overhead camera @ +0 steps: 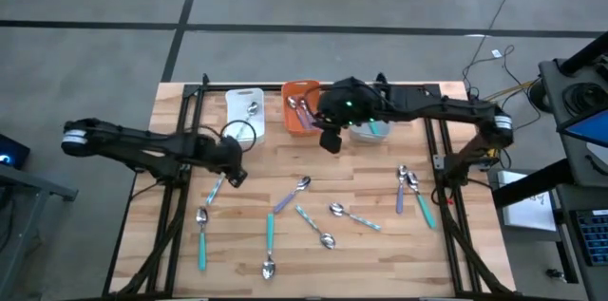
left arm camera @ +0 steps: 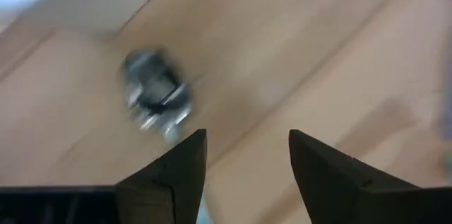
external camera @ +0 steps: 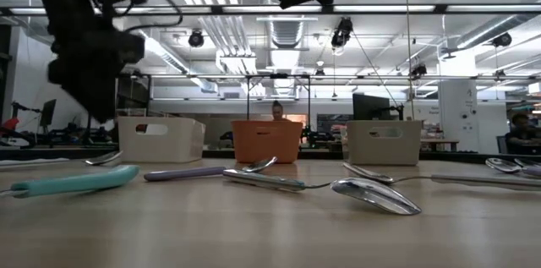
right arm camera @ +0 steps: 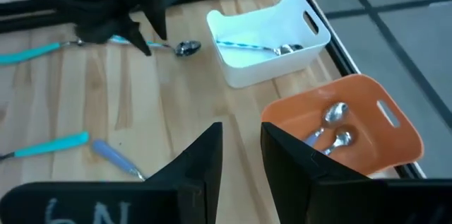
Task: Sort silverware by color (type)
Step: Put the blue patterned spoon into the white bin
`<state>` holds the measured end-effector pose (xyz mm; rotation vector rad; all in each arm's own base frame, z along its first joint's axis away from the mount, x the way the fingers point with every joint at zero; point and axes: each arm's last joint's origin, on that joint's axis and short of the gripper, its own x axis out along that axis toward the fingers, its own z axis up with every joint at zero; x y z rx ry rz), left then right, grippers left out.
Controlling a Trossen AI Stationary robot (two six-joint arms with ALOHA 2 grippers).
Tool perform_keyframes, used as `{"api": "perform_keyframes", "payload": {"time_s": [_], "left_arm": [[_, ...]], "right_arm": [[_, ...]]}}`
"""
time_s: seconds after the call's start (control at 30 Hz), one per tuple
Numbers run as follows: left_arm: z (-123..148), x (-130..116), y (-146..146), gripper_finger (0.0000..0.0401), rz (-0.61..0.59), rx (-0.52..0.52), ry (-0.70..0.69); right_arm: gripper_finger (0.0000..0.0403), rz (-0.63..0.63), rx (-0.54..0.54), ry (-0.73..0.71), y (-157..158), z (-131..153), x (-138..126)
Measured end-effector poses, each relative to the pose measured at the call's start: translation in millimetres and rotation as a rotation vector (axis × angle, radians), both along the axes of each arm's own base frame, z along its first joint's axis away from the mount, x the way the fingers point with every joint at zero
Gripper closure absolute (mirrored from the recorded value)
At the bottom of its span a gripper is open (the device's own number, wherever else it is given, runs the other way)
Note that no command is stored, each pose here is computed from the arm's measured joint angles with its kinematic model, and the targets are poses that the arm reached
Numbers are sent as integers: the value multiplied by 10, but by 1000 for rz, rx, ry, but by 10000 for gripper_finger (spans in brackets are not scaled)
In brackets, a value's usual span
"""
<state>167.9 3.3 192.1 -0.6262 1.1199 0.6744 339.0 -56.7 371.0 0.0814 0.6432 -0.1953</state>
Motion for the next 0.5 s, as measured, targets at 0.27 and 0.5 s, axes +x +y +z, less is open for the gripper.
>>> {"api": "perform_keyframes", "payload": {"time_s": [0.27,0.5], "left_arm": [[-273,57,40,240,38,7,245],[-436,110,62,248,42,7,352]], "right_arm": [[312,-2,-21,-143,30,-194,-188],[312,-4,-23,-180,50,-267,-311]]}}
